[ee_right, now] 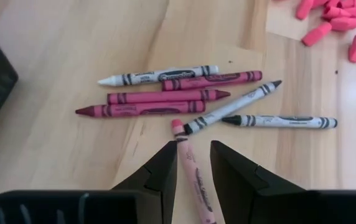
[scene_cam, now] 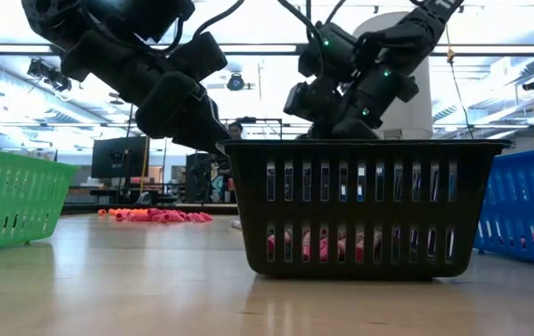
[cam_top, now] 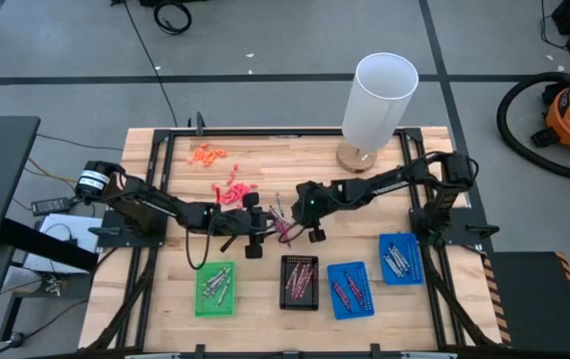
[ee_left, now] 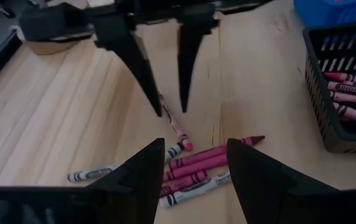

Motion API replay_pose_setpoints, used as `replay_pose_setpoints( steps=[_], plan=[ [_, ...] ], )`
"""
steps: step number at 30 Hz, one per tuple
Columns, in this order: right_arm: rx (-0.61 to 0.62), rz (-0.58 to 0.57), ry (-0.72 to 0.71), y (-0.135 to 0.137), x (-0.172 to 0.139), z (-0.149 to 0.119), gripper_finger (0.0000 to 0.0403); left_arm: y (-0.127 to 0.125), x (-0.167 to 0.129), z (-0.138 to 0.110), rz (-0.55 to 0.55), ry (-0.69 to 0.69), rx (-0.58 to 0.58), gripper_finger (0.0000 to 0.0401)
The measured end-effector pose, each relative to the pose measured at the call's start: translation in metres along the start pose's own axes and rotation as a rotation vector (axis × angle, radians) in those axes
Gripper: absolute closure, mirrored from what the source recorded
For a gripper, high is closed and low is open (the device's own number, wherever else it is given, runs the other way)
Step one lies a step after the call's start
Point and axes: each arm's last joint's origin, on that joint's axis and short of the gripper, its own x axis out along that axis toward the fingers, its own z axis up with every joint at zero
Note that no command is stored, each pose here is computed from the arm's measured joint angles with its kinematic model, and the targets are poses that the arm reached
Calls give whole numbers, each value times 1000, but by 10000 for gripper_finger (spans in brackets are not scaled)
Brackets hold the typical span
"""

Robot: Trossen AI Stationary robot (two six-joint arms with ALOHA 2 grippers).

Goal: Sort crayons
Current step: Put the pink crayon into the black bin

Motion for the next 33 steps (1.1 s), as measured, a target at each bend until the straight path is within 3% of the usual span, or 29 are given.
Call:
replay_pose_setpoints(
  steps=[7, 13, 18, 27, 33],
  plan=[
    [63, 31, -17, -12, 0, -9, 293, -9, -3, -4, -27, 39, -10, 216],
    [120, 40, -81, -16, 2, -21, 265, -17, -6, -6, -36, 49, -10, 216],
    [85, 6, -175, -14, 4, -28, 245, -19, -7, -5, -40, 47, -5, 216],
    [52, -41, -320, -7, 3, -45, 245, -19, -7, -5, -39, 37, 10, 216],
    [61, -37, -310, -6, 4, -50, 245, -19, -7, -4, -39, 35, 10, 216]
  ],
)
